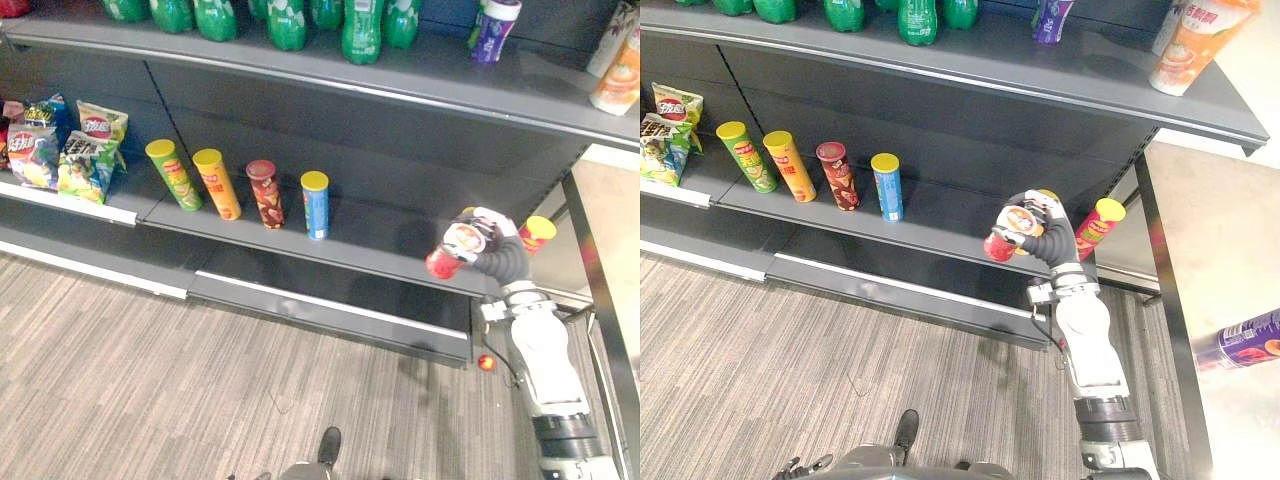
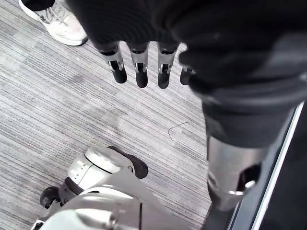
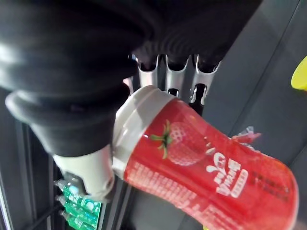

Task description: Put the gum and the chips on the shelf.

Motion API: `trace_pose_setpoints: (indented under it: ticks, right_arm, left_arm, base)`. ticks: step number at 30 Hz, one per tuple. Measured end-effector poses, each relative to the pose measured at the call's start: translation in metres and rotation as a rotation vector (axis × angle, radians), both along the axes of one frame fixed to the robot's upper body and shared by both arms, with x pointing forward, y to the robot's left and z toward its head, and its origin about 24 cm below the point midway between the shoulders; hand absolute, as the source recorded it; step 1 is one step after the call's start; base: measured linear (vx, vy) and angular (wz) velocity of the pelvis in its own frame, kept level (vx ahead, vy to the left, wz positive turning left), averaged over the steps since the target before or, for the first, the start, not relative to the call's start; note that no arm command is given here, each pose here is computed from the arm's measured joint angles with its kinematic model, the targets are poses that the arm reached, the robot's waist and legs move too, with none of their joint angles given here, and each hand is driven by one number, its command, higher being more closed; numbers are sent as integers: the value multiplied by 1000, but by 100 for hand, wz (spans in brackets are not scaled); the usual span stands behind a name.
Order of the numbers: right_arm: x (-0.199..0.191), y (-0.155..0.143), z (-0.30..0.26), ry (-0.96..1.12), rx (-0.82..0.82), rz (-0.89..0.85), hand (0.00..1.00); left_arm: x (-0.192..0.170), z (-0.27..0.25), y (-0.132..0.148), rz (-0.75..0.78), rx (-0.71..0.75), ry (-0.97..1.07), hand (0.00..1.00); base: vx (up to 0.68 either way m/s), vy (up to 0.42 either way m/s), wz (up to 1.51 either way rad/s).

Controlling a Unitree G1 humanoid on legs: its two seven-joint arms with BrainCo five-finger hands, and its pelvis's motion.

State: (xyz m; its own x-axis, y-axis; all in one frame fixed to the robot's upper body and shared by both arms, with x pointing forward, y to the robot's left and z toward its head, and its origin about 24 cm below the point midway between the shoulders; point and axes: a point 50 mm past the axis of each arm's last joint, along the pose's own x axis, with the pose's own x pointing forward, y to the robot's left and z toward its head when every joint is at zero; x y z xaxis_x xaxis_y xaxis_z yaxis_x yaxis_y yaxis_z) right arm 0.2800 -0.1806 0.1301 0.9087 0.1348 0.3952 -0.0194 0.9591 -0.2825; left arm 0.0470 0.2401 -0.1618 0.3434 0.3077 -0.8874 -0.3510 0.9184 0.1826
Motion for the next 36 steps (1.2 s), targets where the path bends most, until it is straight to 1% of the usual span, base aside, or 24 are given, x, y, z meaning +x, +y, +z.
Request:
trace_pose_setpoints:
  ticks: [3, 7, 11, 17, 20, 22, 26, 28, 33, 36]
  right_arm:
    - [6, 10, 9, -29, -6, 38, 100]
    - [13, 15, 27, -92, -12, 58, 100]
    - [19, 18, 47, -152, -68, 88, 100]
    - [23, 14, 72, -220, -109, 103, 100]
    - [25, 11, 90, -274, -158, 101, 100]
    - [30, 9, 108, -319, -186, 94, 100]
    - [45, 3, 136, -355, -173, 71, 100]
    - [55, -1, 146, -340, -139, 55, 100]
    - [75, -5, 156, -288, -129, -3, 100]
    - [87, -9, 175, -286, -98, -58, 100]
  left_arm:
    - [0, 0, 0, -10, 1, -1, 0]
    - [0, 0, 0, -12, 1, 0, 0]
    - [-7, 0, 2, -7, 4, 15, 0]
    - [-12, -1, 2, -2, 2, 29, 0]
    - [-12, -1, 1, 1, -3, 34, 0]
    - [-12, -1, 0, 2, -5, 34, 0]
    - [-13, -2, -2, 5, -11, 37, 0]
    - [-13, -2, -3, 6, -15, 37, 0]
    - [-12, -2, -4, 11, -18, 33, 0]
    - [-9, -2, -4, 23, -21, 21, 0]
  base:
    - [20, 4, -14]
    - [-5, 0, -12]
    - [-42, -15, -20]
    - [-36, -35, -14]
    - [-22, -57, -4]
    - [-22, -51, -4]
    - [-16, -55, 0]
    - [-27, -56, 2]
    - [-26, -43, 0]
    - [-25, -42, 3]
